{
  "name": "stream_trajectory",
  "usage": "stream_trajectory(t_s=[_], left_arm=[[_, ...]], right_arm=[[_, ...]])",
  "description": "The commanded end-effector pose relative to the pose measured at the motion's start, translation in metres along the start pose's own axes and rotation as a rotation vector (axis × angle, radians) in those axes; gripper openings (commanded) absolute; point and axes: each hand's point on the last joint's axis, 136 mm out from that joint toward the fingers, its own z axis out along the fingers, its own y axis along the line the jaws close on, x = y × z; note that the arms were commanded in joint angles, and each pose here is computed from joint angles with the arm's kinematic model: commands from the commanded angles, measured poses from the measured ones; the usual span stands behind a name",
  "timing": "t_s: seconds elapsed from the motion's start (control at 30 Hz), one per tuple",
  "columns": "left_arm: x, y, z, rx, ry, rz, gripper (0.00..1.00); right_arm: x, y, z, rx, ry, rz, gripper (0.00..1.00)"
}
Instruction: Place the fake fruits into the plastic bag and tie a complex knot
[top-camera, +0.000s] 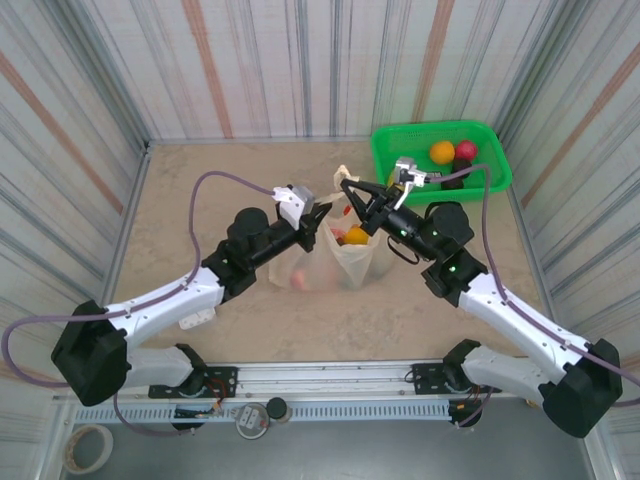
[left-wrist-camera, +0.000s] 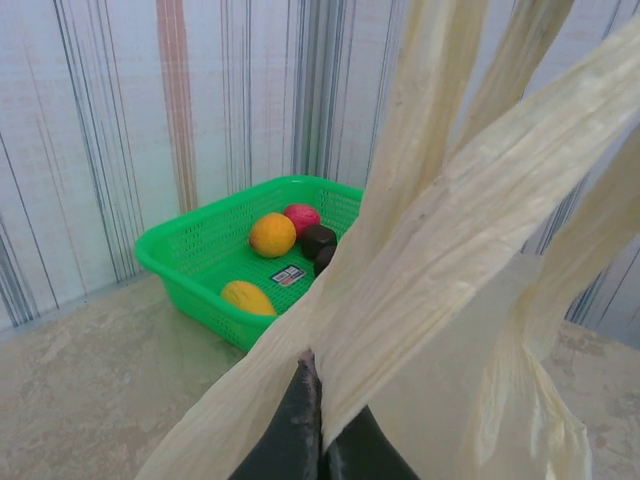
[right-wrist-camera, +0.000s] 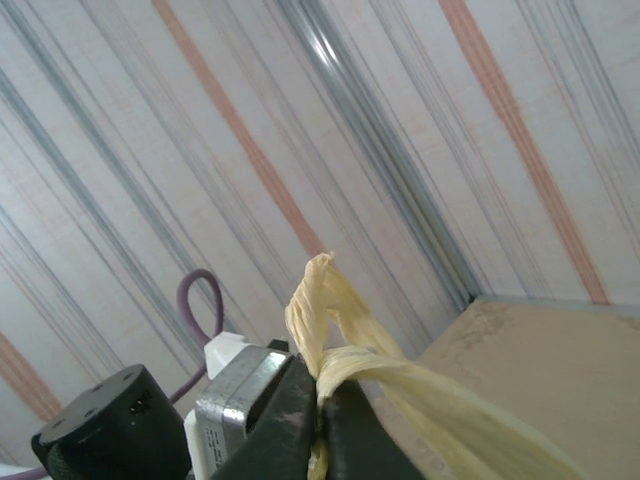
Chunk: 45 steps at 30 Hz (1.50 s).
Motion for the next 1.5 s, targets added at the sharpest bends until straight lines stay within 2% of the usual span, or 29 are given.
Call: stream_trajectory(t_s=[0.0, 0.03, 0.07, 0.13, 0.4, 0.5, 0.6, 0.87, 1.1, 1.23, 1.33, 1.47], left_arm=[[-0.025, 0.007, -0.010, -0.034, -0.055, 0.047, 0.00], [-0.026, 0.008, -0.011, -0.038, -0.055, 0.052, 0.00], [-0.027, 0.008, -0.013, -0.038, -0.053, 0.056, 0.00], [-0.029, 0.009, -0.017, -0.043, -0.050, 0.068, 0.00], [-0.029, 0.016, -0.029, -0.090, -0.046, 0.110, 0.00], [-0.025, 0.019, -0.029, -0.104, -0.035, 0.114, 0.00], [-0.023, 0.018, -0.029, -0.100, -0.035, 0.111, 0.00], [-0.020, 0.016, -0.029, -0.090, -0.037, 0.104, 0.00], [-0.021, 0.014, -0.032, -0.091, -0.044, 0.112, 0.00], [-0.022, 0.013, -0.032, -0.084, -0.050, 0.113, 0.00], [-0.023, 0.012, -0.032, -0.076, -0.053, 0.113, 0.00], [-0.024, 0.009, -0.033, -0.065, -0.060, 0.111, 0.00]], right_arm=[[-0.017, -0.003, -0.017, 0.066, -0.046, -0.059, 0.43], [-0.017, -0.007, -0.020, 0.092, -0.040, -0.064, 0.54], [-0.016, -0.013, -0.024, 0.126, -0.026, -0.069, 0.60], [-0.013, -0.021, -0.031, 0.176, 0.012, -0.081, 0.65], [-0.003, -0.044, -0.073, 0.390, 0.257, -0.155, 0.65], [-0.013, -0.045, -0.091, 0.469, 0.280, -0.208, 0.64], [-0.028, -0.032, -0.097, 0.469, 0.284, -0.261, 0.61], [-0.031, 0.022, -0.046, 0.195, 0.326, -0.110, 0.63], [-0.013, 0.037, -0.002, 0.088, 0.360, -0.026, 0.64], [-0.007, 0.022, 0.013, 0.138, 0.362, -0.027, 0.64], [-0.008, 0.010, 0.023, 0.172, 0.345, -0.059, 0.71], [-0.013, 0.002, 0.040, 0.168, 0.314, -0.088, 0.73]])
